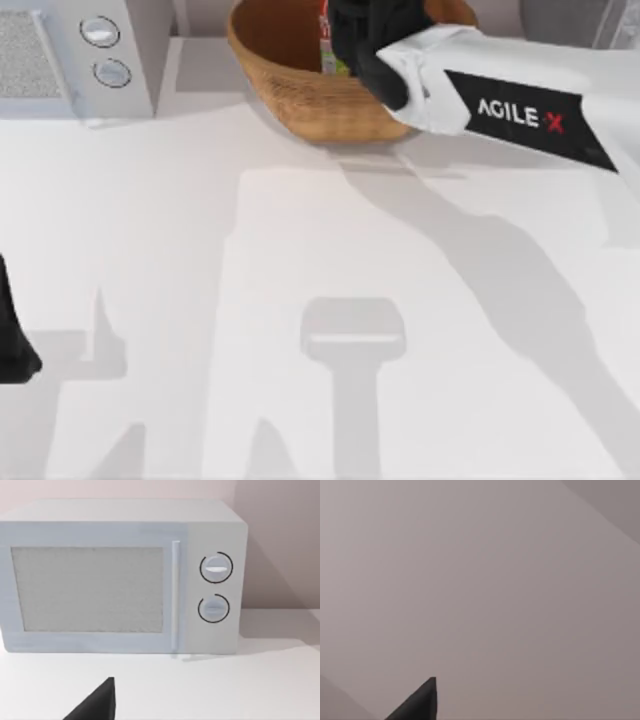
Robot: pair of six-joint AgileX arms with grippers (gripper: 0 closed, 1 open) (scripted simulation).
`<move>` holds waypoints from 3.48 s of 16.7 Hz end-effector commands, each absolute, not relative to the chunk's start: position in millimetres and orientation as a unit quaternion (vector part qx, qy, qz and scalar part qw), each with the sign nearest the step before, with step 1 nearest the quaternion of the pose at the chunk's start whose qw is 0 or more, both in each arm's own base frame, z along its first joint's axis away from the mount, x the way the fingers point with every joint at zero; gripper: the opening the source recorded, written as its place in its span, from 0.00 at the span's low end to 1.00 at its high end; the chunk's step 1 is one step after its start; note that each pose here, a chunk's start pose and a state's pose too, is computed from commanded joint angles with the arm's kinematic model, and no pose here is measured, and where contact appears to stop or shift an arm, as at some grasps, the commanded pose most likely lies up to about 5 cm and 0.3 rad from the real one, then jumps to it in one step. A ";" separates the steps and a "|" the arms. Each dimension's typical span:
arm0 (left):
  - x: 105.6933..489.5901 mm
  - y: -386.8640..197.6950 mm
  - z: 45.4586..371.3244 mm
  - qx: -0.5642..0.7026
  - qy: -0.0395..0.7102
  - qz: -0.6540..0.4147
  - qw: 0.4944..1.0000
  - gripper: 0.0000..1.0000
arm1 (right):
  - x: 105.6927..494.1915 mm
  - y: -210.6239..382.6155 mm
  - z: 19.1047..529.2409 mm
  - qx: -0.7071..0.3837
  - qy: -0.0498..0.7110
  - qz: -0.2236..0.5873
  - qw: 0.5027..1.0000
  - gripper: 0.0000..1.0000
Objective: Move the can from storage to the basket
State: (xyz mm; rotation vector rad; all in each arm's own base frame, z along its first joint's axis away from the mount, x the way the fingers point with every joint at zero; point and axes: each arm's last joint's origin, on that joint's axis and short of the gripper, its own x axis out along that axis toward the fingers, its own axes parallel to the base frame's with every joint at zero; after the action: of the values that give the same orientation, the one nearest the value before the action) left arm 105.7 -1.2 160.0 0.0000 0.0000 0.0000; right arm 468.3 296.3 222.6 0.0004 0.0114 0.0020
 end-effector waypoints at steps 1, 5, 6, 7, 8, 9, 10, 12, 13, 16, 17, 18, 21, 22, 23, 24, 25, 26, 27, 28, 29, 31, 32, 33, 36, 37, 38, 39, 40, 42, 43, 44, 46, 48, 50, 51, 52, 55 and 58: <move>105.7 -1.2 160.0 0.000 0.000 0.000 1.000 1.00 | 468.3 296.3 222.6 0.000 0.006 0.001 1.000 1.00; 105.7 -1.2 160.0 0.000 0.000 0.000 1.000 1.00 | 468.3 296.3 222.6 0.000 0.006 0.001 1.000 1.00; 105.7 -1.2 160.0 0.000 0.000 0.000 1.000 1.00 | 468.3 296.3 222.6 0.000 0.006 0.001 1.000 1.00; 105.7 -1.2 160.0 0.000 0.000 0.000 1.000 1.00 | 468.3 296.3 222.6 0.000 0.006 0.001 1.000 1.00; 105.7 -1.2 160.0 0.000 0.000 0.000 1.000 1.00 | 467.6 297.5 222.5 0.000 0.006 0.002 1.000 1.00; 105.7 -1.2 160.0 0.000 0.000 0.000 1.000 1.00 | 467.6 297.5 222.5 0.000 0.006 0.002 1.000 1.00; 105.7 -1.2 160.0 0.000 0.000 0.000 1.000 1.00 | 466.9 295.6 225.7 0.001 0.005 0.002 1.000 1.00; 105.7 -1.2 160.0 0.000 0.000 0.000 1.000 1.00 | 463.3 285.0 239.8 0.003 0.001 0.003 1.000 1.00; 105.7 -1.2 160.0 0.000 0.000 0.000 1.000 1.00 | 459.9 276.1 249.8 0.004 -0.001 0.003 1.000 1.00; 105.7 -1.2 160.0 0.000 0.000 0.000 1.000 1.00 | 438.9 235.8 288.4 0.004 -0.004 0.002 1.000 1.00; 105.7 -1.2 160.0 0.000 0.000 0.000 1.000 1.00 | 427.1 218.3 302.8 0.004 -0.005 0.002 1.000 1.00; 105.7 -1.2 160.0 0.000 0.000 0.000 1.000 1.00 | 412.3 199.2 317.1 0.004 -0.006 0.001 1.000 1.00; 105.7 -1.2 160.0 0.000 0.000 0.000 1.000 1.00 | 350.4 137.0 351.5 0.004 -0.012 -0.002 1.000 1.00; 105.7 -1.2 160.0 0.000 0.000 0.000 1.000 1.00 | 324.9 116.4 358.1 0.004 -0.015 -0.003 1.000 1.00; 105.7 -1.2 160.0 0.000 0.000 0.000 1.000 1.00 | 297.8 96.7 361.4 0.005 -0.019 -0.004 1.000 1.00; 105.7 -1.2 160.0 0.000 0.000 0.000 1.000 1.00 | 270.1 78.7 360.8 0.005 -0.023 -0.005 1.000 1.00; 105.7 -1.2 160.0 0.000 0.000 0.000 1.000 1.00 | 242.7 62.7 355.8 0.005 -0.026 -0.006 1.000 1.00; 105.7 -1.2 160.0 0.000 0.000 0.000 1.000 1.00 | 216.7 48.9 346.7 0.005 -0.029 -0.006 1.000 1.00; 105.7 -1.2 160.0 0.000 0.000 0.000 1.000 1.00 | 192.7 37.4 333.8 0.005 -0.032 -0.006 0.999 1.00; 105.7 -1.2 160.0 0.000 0.000 0.000 1.000 1.00 | 171.4 28.1 317.9 0.004 -0.033 -0.006 0.999 1.00; 105.7 -1.2 160.0 0.000 0.000 0.000 1.000 1.00 | 153.3 20.8 300.0 0.004 -0.033 -0.006 0.999 1.00; 105.7 -1.2 160.0 0.000 0.000 0.000 1.000 1.00 | 127.3 10.8 261.0 0.002 -0.030 -0.005 1.000 1.00; 105.7 -1.2 160.0 0.000 0.000 0.000 1.000 1.00 | 119.1 7.6 241.5 0.001 -0.026 -0.004 1.000 1.00; 105.7 -1.2 160.0 0.000 0.000 0.000 1.000 1.00 | 113.5 5.2 223.1 0.001 -0.022 -0.003 1.000 1.00; 105.7 -1.2 160.0 0.000 0.000 0.000 1.000 1.00 | 106.5 0.6 179.4 0.000 -0.008 -0.001 1.000 1.00; 105.7 -1.2 160.0 0.000 0.000 0.000 1.000 1.00 | 106.0 -0.2 170.1 0.000 -0.004 -0.001 1.000 1.00; 105.7 -1.2 160.0 0.000 0.000 0.000 1.000 1.00 | 105.8 -0.8 163.8 0.000 -0.001 0.000 1.000 1.00; 105.7 -1.2 160.0 0.000 0.000 0.000 1.000 1.00 | 105.7 -1.1 160.5 0.000 0.000 0.000 1.000 1.00; 105.7 -1.2 160.0 0.000 0.000 0.000 1.000 1.00 | 105.7 -1.2 160.0 0.000 0.000 0.000 1.000 1.00; 105.7 -1.2 160.0 0.000 0.000 0.000 1.000 1.00 | 105.7 -1.2 160.0 0.000 0.000 0.000 1.000 1.00; 105.7 -1.2 160.0 0.000 0.000 0.000 1.000 1.00 | 105.7 -1.2 160.0 0.000 0.000 0.000 1.000 1.00; 105.7 -1.2 160.0 0.000 0.000 0.000 1.000 1.00 | 105.9 -0.9 160.3 0.000 0.001 0.001 1.000 1.00; 105.7 -1.2 160.0 0.000 0.000 0.000 1.000 1.00 | 106.3 -1.7 162.3 0.000 -0.002 0.001 1.000 1.00; 105.7 -1.2 160.0 0.000 0.000 0.000 1.000 1.00 | 108.5 -5.1 170.1 0.001 -0.012 0.001 1.000 1.00; 105.7 -1.2 160.0 0.000 0.000 0.000 1.000 1.00 | 113.5 -11.5 180.5 0.000 -0.021 0.000 1.000 1.00; 105.7 -1.2 160.0 0.000 0.000 0.000 1.000 1.00 | 117.4 -16.0 185.6 -0.001 -0.024 0.000 1.000 1.00; 105.7 -1.2 160.0 0.000 0.000 0.000 1.000 1.00 | 122.1 -21.5 190.3 -0.002 -0.024 -0.001 1.000 1.00; 105.7 -1.2 160.0 0.000 0.000 0.000 1.000 1.00 | 139.9 -46.1 200.3 -0.004 -0.019 -0.005 1.000 1.00; 105.7 -1.2 160.0 0.000 0.000 0.000 1.000 1.00 | 156.6 -82.5 201.1 -0.002 -0.009 -0.007 1.000 1.00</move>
State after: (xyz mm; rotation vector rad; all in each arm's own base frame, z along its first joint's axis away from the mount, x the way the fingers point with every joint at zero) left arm 105.7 -1.2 160.0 0.0000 0.0000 0.0000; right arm 156.6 -82.5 201.1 -0.0037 -0.0189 -0.0140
